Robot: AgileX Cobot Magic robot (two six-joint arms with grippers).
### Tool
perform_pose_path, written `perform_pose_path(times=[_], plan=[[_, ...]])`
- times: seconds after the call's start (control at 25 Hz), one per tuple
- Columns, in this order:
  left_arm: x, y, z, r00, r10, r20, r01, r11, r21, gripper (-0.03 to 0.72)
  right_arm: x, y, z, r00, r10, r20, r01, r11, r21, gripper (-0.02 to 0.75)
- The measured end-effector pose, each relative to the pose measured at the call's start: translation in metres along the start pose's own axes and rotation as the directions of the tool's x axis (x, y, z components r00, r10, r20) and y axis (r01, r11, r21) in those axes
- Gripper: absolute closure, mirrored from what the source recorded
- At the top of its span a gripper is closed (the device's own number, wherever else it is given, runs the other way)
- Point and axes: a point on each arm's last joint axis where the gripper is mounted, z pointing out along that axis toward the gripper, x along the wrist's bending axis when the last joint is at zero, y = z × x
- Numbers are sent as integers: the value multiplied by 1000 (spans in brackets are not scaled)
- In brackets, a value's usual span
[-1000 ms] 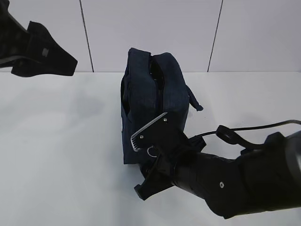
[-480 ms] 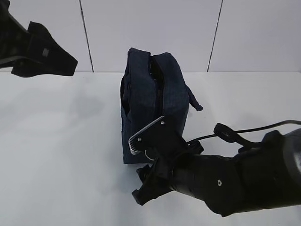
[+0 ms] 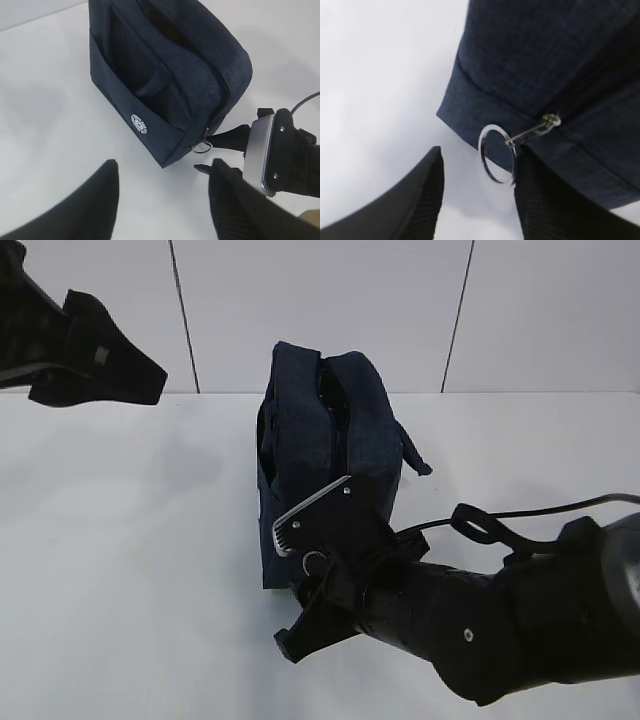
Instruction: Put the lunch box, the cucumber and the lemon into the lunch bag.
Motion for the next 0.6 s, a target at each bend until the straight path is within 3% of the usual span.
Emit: perform_pose_path(times=[0.6], plan=[[0, 0, 0, 1000, 0, 0, 0, 1000, 0, 284, -1, -2, 4, 999, 51, 16, -50, 999, -20, 379]])
